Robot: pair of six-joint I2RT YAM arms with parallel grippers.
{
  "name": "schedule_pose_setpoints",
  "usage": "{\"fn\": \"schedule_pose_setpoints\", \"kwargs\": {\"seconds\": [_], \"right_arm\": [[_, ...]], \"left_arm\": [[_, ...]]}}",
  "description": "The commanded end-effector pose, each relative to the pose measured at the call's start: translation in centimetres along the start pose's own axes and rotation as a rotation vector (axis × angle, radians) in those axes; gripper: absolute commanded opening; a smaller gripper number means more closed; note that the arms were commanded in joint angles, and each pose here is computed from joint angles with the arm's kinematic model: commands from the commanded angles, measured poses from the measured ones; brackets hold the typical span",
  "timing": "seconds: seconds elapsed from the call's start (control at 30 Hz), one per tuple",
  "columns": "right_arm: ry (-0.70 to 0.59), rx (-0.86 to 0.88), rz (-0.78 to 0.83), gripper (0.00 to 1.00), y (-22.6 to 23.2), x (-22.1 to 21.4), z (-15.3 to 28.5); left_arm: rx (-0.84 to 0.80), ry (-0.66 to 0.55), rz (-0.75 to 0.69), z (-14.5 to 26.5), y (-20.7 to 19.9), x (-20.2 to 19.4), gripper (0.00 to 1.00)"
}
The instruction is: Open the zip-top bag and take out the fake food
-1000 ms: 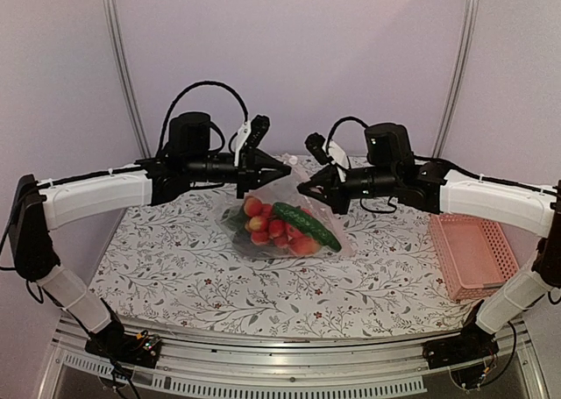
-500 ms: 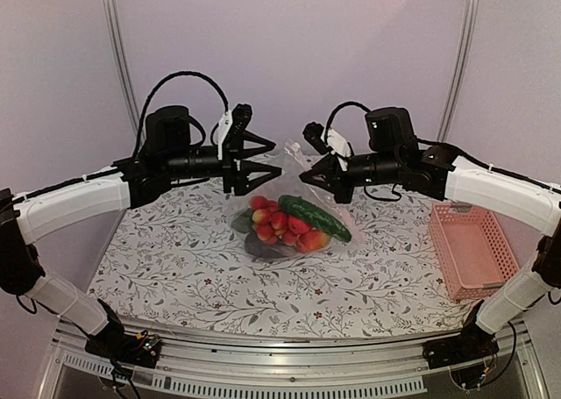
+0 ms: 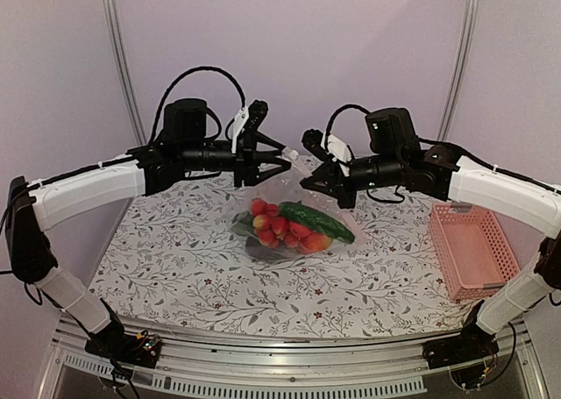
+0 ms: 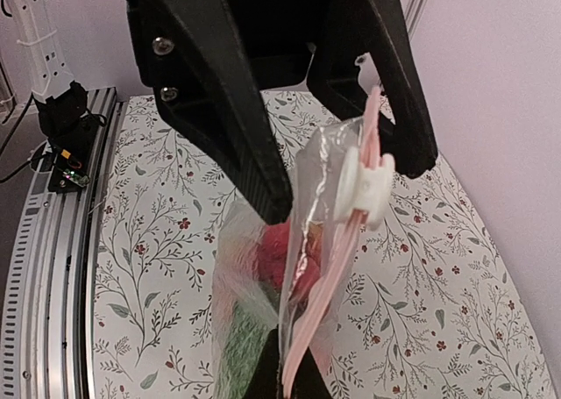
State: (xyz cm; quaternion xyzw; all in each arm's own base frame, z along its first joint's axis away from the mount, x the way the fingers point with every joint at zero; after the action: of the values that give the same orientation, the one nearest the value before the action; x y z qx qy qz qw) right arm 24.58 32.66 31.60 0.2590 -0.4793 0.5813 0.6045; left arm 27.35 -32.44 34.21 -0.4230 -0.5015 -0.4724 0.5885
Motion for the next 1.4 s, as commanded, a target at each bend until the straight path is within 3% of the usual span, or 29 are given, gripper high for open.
{"fn": "schedule_pose_setpoints", "kwargs": {"seconds": [0.0,0.13,0.17,0.2,0.27,0.33,0.57,0.77,0.87,1.0,1.17,1.23,1.37], "right_arm": [[-0.057,-0.014,0.046,0.00,0.1,2.3,1.6],[-0.058,-0.017,0.043,0.00,0.2,2.3,1.8],[-0.059,-0.017,0.042,0.00,0.2,2.3,1.8],[-0.059,-0.019,0.039,0.07,0.1,2.4,1.8],[-0.059,-0.021,0.025,0.37,0.1,2.4,1.9],[-0.064,-0.020,0.015,0.42,0.1,2.6,2.1],[-0.087,-0.062,-0.008,0.36,-0.6,3.8,2.6],[-0.051,-0.086,-0.033,0.23,-1.3,3.1,1.3],[-0.042,-0.083,-0.041,0.23,-1.4,2.8,1.0],[-0.050,-0.053,-0.052,0.31,-1.1,2.8,0.9],[-0.067,-0.011,-0.068,0.32,-0.5,3.1,1.1],[-0.060,-0.005,-0.077,0.31,-0.4,2.8,0.9],[-0.011,-0.035,-0.094,0.19,-0.7,1.5,0.1]], "left_arm": [[-0.089,0.073,0.043,-0.9,-0.3,-1.2,0.35],[-0.084,0.096,0.048,-0.6,-0.1,-1.8,0.04],[-0.081,0.088,0.048,-0.3,0.0,-1.8,0.00],[-0.078,0.080,0.048,-0.1,0.1,-1.9,0.00],[-0.074,0.044,0.020,0.3,0.1,-1.4,0.00],[-0.068,0.037,0.007,0.5,0.0,-1.1,0.00],[-0.082,0.030,-0.005,0.6,-0.2,-0.9,0.00],[-0.090,0.023,-0.004,0.7,-0.4,-0.9,0.00],[-0.074,0.019,-0.005,0.9,-0.3,-0.8,0.00],[-0.066,0.014,-0.001,0.8,-0.2,-0.7,0.00],[-0.054,0.019,0.003,0.5,0.1,-0.9,0.00],[-0.043,0.016,0.002,0.6,0.3,-0.9,0.00],[-0.036,0.009,-0.004,0.7,0.3,-0.7,0.00]]}}
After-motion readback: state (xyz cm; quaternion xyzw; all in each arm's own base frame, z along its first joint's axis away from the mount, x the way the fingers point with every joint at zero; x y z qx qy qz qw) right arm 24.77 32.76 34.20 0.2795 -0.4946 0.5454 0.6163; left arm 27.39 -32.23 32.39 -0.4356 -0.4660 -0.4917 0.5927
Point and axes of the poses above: each gripper's point midway between its finger pads, its own z axis back along the fingers, its own y axis along the line the jaws close on, x = y × z, the point moved 6 cm from there along z, back along the fingers, and after that the axes turned 5 degrees about z, right-handed, at the moved point
